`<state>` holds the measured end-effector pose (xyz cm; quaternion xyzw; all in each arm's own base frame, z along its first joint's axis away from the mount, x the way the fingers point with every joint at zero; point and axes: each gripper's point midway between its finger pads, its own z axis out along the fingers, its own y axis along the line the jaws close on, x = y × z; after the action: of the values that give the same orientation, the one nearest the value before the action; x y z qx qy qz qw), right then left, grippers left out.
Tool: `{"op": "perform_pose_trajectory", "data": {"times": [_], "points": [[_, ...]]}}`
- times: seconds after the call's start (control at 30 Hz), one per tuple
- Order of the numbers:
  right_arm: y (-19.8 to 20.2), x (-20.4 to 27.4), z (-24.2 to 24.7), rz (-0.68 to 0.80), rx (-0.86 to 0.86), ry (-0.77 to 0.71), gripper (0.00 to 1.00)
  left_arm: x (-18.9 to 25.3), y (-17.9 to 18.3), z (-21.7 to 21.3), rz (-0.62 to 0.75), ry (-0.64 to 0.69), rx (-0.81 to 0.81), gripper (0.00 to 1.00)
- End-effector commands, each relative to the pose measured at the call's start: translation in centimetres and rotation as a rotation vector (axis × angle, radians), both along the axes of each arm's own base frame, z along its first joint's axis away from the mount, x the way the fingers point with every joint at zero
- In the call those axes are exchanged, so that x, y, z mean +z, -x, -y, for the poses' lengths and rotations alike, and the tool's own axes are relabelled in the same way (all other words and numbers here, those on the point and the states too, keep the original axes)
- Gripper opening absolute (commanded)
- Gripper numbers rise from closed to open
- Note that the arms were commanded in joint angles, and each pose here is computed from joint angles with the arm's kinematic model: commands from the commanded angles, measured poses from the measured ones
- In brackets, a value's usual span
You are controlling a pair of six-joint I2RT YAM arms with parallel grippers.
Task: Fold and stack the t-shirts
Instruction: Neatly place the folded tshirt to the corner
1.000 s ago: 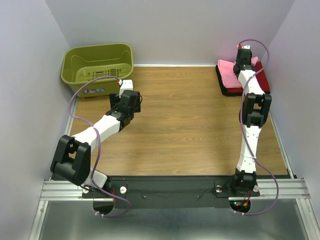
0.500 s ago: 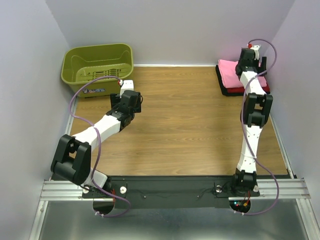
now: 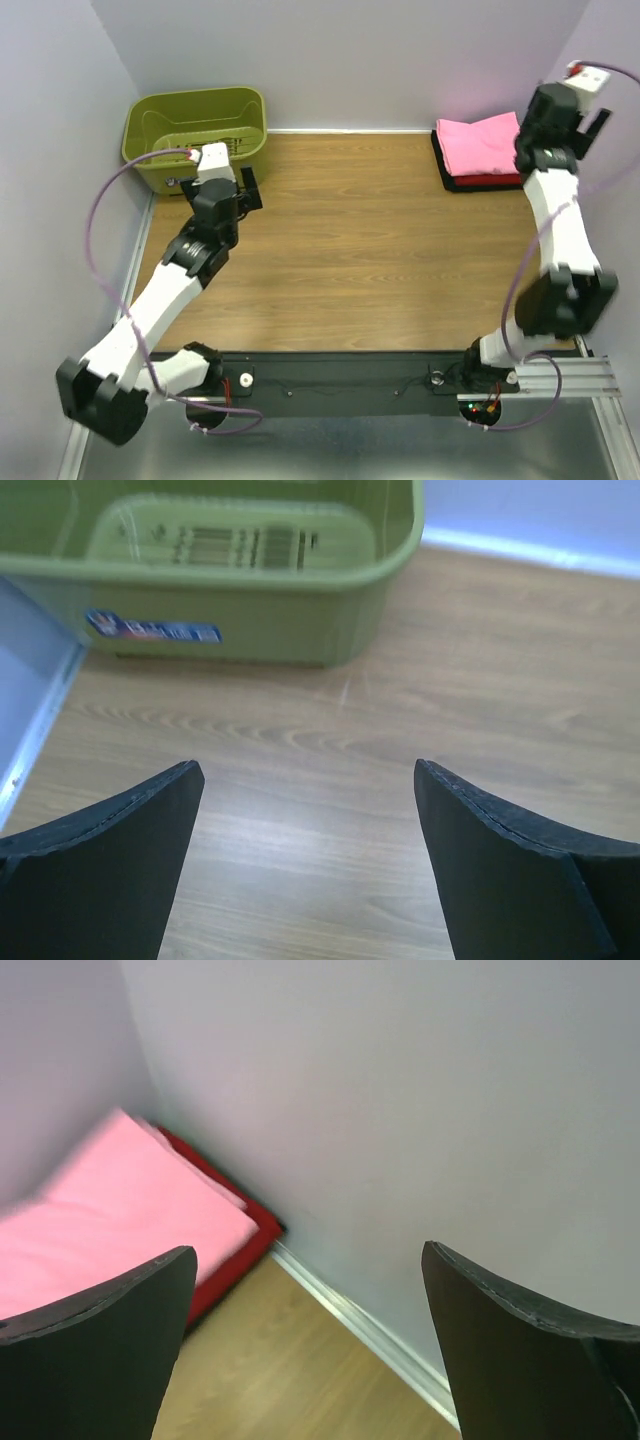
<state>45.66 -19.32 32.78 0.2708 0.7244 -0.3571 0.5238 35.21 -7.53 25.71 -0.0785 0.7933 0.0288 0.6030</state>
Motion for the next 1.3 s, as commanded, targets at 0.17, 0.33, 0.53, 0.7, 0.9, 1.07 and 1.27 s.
{"op": "perform_pose_trajectory", "data": {"times": [0.17,0.33,0.53,0.7,0.9,1.07,1.27], "points": [[13.2,9.8,-6.7,0.476,0.265,-0.156,1.0,10.4,8.6,-6.8,0.272,0.149,0.177,0.99],[19.5,11.8,-10.2,0.654,0.381,-0.202,1.0,11.4,14.3,-10.2,0.454,0.3,0.234,0.99],[24.7,10.1,-12.1,0.727,0.457,-0.186,1.0,10.5,19.4,-13.2,0.622,0.428,0.271,0.99],[26.9,8.2,-12.2,0.723,0.471,-0.146,1.0,8.3,21.2,-14.5,0.673,0.509,0.311,0.99],[26.2,7.3,-13.7,0.704,0.564,-0.162,1.0,4.6,20.1,-13.9,0.647,0.595,0.336,0.99],[25.4,6.0,-14.6,0.691,0.614,-0.171,1.0,4.2,19.4,-13.2,0.625,0.574,0.31,0.99],[24.9,4.9,-14.5,0.674,0.6,-0.183,1.0,3.9,19.0,-13.1,0.62,0.541,0.31,0.99]]}}
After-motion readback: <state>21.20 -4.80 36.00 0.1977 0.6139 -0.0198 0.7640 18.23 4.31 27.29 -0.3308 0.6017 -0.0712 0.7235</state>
